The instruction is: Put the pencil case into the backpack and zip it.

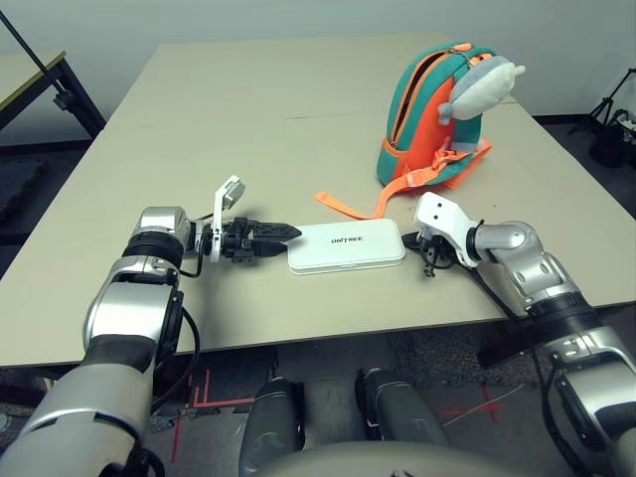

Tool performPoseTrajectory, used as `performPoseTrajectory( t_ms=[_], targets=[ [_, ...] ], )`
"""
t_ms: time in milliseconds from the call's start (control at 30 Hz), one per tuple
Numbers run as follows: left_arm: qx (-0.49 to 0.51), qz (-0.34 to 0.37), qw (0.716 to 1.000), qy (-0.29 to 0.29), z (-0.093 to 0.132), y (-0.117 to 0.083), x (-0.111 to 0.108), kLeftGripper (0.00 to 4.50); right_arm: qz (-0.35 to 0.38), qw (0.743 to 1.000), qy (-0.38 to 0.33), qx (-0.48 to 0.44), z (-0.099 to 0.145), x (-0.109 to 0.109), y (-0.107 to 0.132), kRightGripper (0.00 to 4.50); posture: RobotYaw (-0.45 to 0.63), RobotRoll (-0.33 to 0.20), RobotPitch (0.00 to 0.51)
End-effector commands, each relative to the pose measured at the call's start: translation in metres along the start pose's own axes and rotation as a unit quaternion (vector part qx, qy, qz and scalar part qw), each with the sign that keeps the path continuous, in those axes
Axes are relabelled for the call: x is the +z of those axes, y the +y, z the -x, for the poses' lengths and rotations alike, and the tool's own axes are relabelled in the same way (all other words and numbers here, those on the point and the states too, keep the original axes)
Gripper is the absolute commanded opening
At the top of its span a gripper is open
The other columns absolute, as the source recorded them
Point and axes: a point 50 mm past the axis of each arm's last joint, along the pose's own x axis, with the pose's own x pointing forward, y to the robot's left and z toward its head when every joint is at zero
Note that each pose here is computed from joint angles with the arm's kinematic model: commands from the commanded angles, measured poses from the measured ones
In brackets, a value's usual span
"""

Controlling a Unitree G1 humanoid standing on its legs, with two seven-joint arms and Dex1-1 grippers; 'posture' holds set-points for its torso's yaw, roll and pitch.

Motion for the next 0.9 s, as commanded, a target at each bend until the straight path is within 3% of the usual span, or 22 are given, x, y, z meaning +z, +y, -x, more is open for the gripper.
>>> performPoseTrajectory(
  t_ms=[33,633,900],
  targets=[
    [0.013,0.011,1.000,0.017,-0.004,0.007,-0.008,4.50,0.026,0.999,-0.015,0.034,-0.006,0.008,0.004,0.02,-0.19,0.000,0.071],
    [0.025,0.011,0.999,0.018,0.004,0.008,-0.007,4.50,0.035,0.999,0.003,0.013,0.013,0.001,-0.016,0.02,-0.18,0.000,0.070],
    [0.025,0.013,0.999,0.021,0.002,0.008,-0.008,4.50,0.038,0.999,-0.009,0.031,0.005,0.006,-0.009,0.02,-0.18,0.000,0.068]
  ],
)
